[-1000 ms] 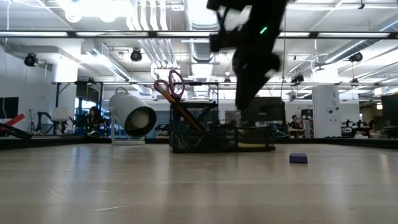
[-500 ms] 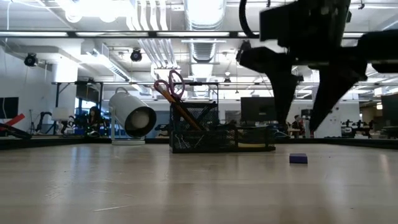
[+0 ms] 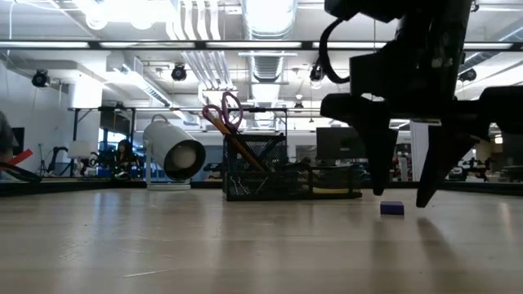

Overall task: Pick and place office supplies into organizer
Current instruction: Put the blue eraser into the black desk organizer

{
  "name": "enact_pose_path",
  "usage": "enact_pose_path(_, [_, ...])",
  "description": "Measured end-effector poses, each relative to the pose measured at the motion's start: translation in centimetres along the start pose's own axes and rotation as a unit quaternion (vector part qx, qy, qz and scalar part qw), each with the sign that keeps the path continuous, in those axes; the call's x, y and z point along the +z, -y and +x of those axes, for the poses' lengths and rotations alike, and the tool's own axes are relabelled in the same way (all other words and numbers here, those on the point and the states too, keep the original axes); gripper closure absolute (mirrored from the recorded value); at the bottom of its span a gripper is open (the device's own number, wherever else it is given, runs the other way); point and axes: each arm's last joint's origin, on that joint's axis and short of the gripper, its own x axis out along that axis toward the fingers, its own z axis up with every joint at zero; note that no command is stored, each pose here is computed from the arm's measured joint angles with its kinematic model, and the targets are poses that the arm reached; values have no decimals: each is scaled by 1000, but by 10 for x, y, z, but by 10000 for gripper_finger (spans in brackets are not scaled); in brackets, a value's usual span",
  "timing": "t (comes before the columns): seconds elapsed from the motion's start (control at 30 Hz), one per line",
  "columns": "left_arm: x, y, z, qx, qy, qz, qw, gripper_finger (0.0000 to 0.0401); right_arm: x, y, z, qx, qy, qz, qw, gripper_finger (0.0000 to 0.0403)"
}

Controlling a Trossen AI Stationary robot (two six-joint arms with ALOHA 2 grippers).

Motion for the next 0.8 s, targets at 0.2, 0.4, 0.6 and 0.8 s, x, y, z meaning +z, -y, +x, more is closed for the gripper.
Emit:
enact_pose_path(0.2, [0,0,0,0,1,-1,1000,272,-4,-1,8,-3,9,-31,999,218])
enact_pose_path(0.4, [1,0,0,-1,3,-2,1000,272,-8,8,13,24,23,-34,999,218])
enact_pose_path(0.6, [3,1,0,-3,12,-7,1000,272,-14,22,16,67,31,3,997,227])
enact_pose_path(0.8, [3,1,0,-3,13,-8,1000,272,-18,31,19,81,31,28,996,270])
